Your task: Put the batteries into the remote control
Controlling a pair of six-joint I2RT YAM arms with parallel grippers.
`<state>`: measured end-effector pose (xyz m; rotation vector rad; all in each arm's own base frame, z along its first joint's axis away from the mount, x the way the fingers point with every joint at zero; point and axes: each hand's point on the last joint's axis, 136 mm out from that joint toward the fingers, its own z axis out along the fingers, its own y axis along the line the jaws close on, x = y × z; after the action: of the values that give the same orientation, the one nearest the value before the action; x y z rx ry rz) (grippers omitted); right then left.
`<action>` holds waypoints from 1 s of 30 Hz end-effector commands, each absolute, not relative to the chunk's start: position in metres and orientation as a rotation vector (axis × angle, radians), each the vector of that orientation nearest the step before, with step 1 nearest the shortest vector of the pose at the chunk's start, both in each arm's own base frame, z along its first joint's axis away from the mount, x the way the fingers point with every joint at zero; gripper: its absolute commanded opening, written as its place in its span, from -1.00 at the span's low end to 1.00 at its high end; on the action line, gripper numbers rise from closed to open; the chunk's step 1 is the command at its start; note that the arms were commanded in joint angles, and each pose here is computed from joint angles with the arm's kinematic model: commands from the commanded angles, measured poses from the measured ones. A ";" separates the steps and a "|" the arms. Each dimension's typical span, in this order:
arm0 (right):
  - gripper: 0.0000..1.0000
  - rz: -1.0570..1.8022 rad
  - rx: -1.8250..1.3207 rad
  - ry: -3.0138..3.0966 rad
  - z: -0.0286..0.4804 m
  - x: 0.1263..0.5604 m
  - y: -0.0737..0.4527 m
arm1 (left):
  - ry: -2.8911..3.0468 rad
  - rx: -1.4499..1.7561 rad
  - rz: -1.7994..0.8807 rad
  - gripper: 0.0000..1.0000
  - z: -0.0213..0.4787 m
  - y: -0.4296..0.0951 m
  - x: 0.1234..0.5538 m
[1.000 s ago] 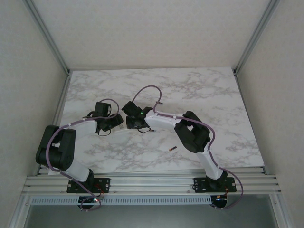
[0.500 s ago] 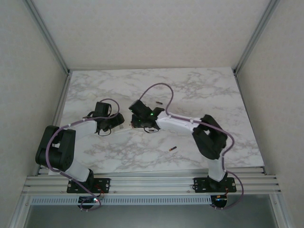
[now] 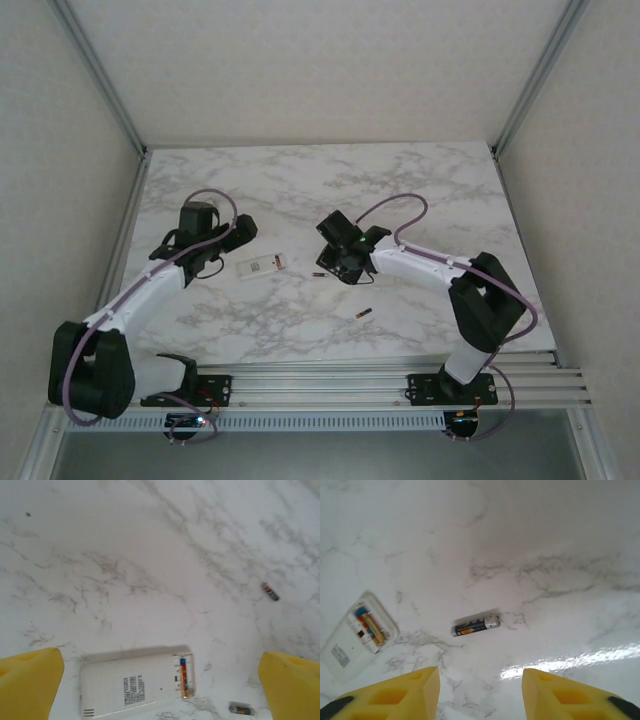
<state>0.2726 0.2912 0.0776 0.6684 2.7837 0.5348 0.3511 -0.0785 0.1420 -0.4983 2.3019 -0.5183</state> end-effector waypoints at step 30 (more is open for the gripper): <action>-0.56 0.452 1.329 2.761 0.001 0.296 0.302 | 2.369 -0.464 -0.470 0.99 0.121 -0.077 0.332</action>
<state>0.2903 0.3096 0.0189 1.3601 2.7582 0.5201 0.3313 -0.0753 0.1255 -0.4899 2.3574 -0.4816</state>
